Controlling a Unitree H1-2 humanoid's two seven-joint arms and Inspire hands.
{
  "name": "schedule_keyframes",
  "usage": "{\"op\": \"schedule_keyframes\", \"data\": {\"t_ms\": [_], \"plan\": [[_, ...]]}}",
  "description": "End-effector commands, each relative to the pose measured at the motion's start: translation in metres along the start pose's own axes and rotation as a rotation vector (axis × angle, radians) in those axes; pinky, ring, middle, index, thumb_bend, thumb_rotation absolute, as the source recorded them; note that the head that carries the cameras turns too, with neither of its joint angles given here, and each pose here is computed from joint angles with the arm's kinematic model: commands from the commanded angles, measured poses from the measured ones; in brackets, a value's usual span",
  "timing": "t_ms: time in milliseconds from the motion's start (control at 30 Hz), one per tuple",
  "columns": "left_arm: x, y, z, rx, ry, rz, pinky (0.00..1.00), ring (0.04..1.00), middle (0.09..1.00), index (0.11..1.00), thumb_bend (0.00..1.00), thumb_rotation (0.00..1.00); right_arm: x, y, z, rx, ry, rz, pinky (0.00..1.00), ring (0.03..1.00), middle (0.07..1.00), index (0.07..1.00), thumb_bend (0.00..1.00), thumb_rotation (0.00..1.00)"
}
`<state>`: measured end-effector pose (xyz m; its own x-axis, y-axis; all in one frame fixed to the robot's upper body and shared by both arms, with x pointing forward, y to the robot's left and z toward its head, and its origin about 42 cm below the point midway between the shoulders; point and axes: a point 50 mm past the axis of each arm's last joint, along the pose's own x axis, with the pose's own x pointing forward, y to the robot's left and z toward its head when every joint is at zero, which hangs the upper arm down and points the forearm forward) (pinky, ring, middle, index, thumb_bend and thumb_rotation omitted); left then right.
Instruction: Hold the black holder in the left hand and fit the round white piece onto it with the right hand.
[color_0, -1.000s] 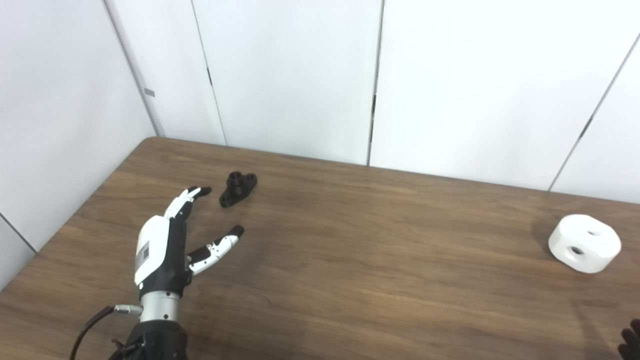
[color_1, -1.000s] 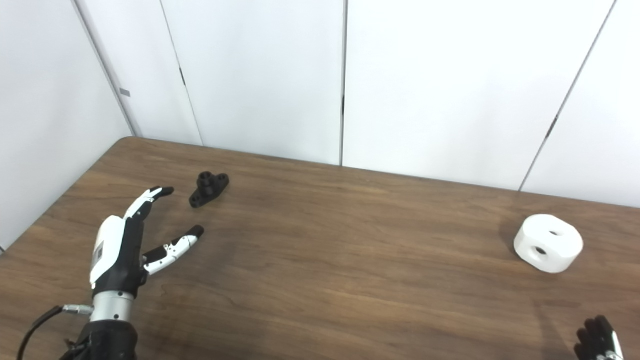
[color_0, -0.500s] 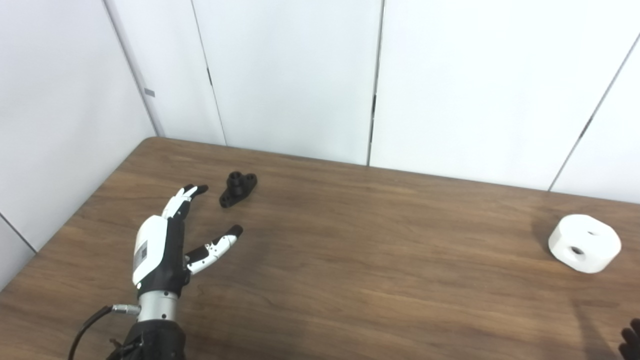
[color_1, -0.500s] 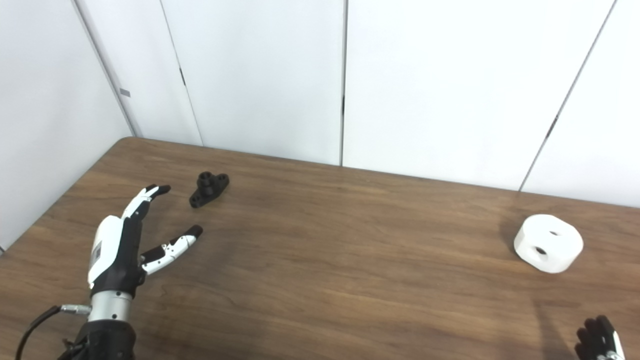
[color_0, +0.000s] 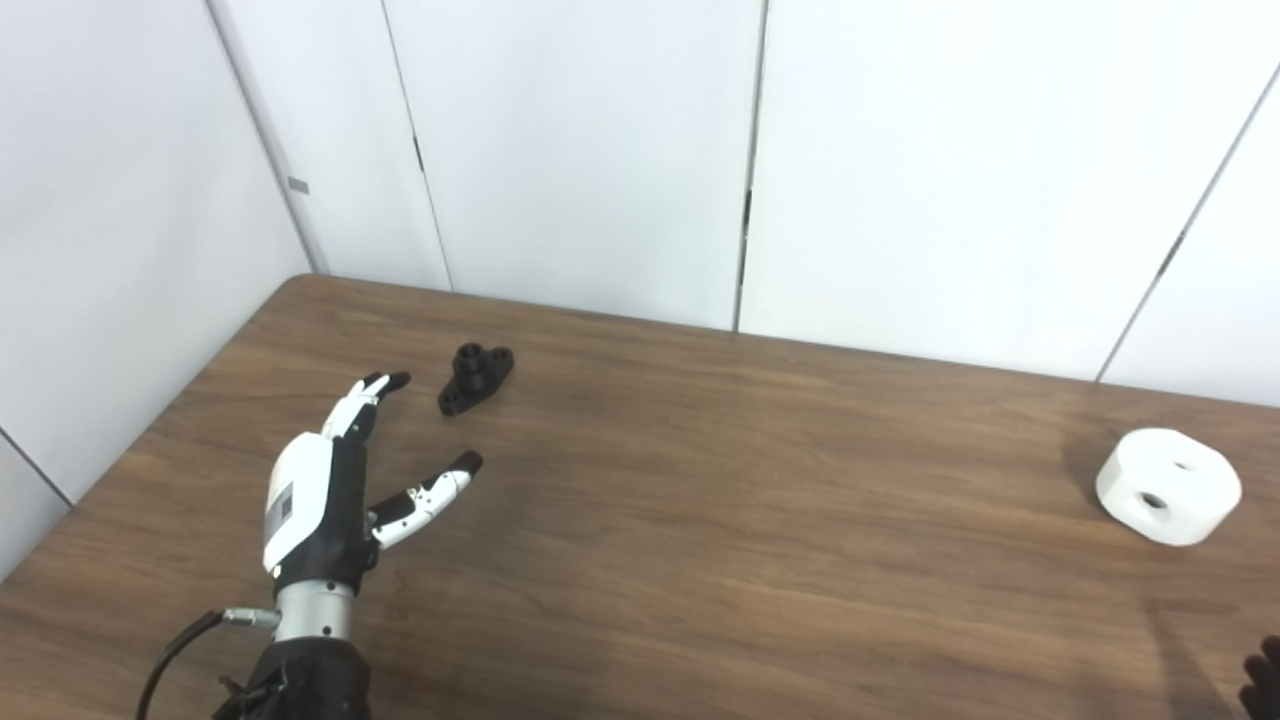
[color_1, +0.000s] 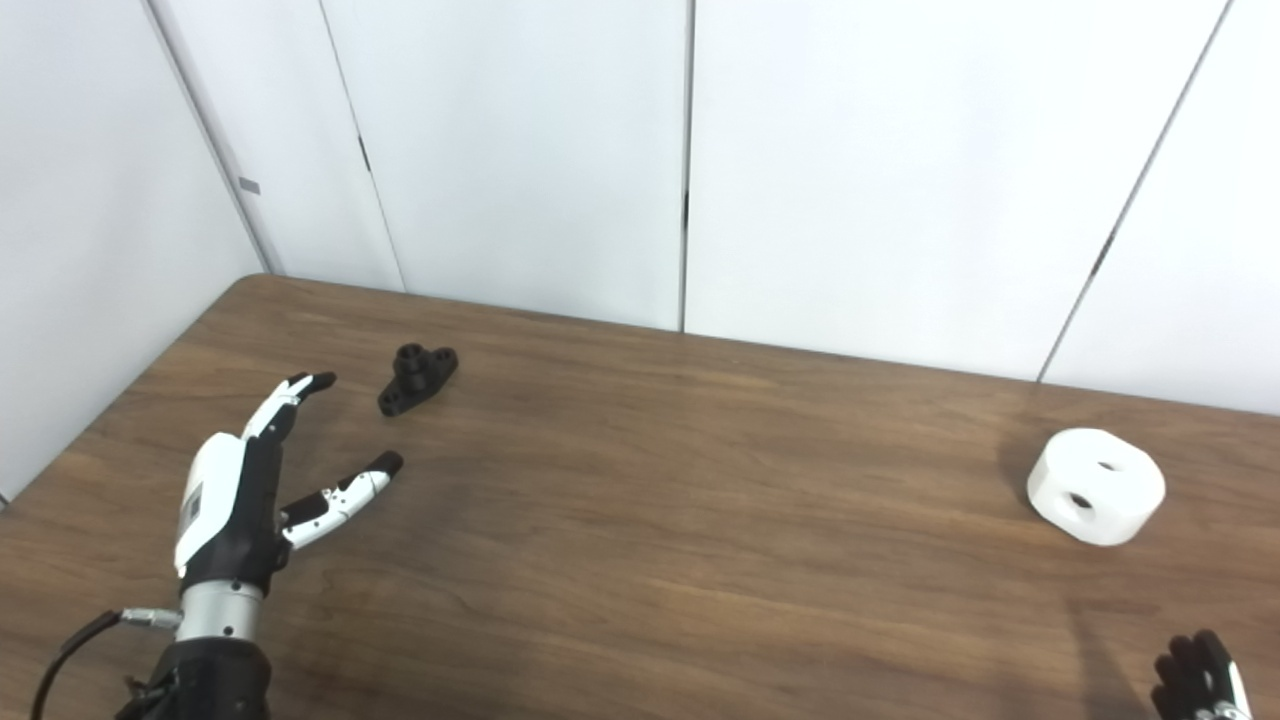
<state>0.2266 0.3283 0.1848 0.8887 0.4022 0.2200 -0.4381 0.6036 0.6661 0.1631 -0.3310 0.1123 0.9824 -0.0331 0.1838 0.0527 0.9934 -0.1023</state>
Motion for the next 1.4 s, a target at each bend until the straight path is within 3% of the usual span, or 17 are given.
{"op": "schedule_keyframes", "data": {"t_ms": [0,567,833,1133,1367], "plan": [[0.008,0.009,0.008,0.009,-0.055,0.040,0.89,0.957,0.949,0.875,0.79,0.41,-0.003,0.000,-0.012,0.008,0.036,-0.018,1.00,0.973,0.990,1.000,0.64,1.00],[0.010,0.007,0.008,-0.005,-0.061,0.029,0.87,0.944,0.952,0.877,0.78,0.39,-0.002,0.000,-0.013,0.017,0.040,-0.013,1.00,0.981,0.996,1.000,0.61,1.00],[0.004,-0.006,0.019,0.028,-0.101,0.016,0.82,0.911,0.914,0.875,0.80,0.44,-0.003,0.001,-0.013,0.022,0.038,-0.012,1.00,0.978,0.993,1.000,0.62,1.00],[0.000,-0.008,0.017,0.021,-0.047,0.016,0.86,0.982,0.992,0.901,0.79,0.43,-0.003,0.000,-0.011,0.021,0.034,-0.015,1.00,0.981,0.988,1.000,0.60,1.00],[0.004,-0.007,0.015,0.025,-0.063,0.021,0.93,1.000,1.000,0.911,0.79,0.42,-0.002,-0.001,-0.012,0.019,0.034,-0.010,1.00,0.989,0.991,1.000,0.60,1.00]]}}
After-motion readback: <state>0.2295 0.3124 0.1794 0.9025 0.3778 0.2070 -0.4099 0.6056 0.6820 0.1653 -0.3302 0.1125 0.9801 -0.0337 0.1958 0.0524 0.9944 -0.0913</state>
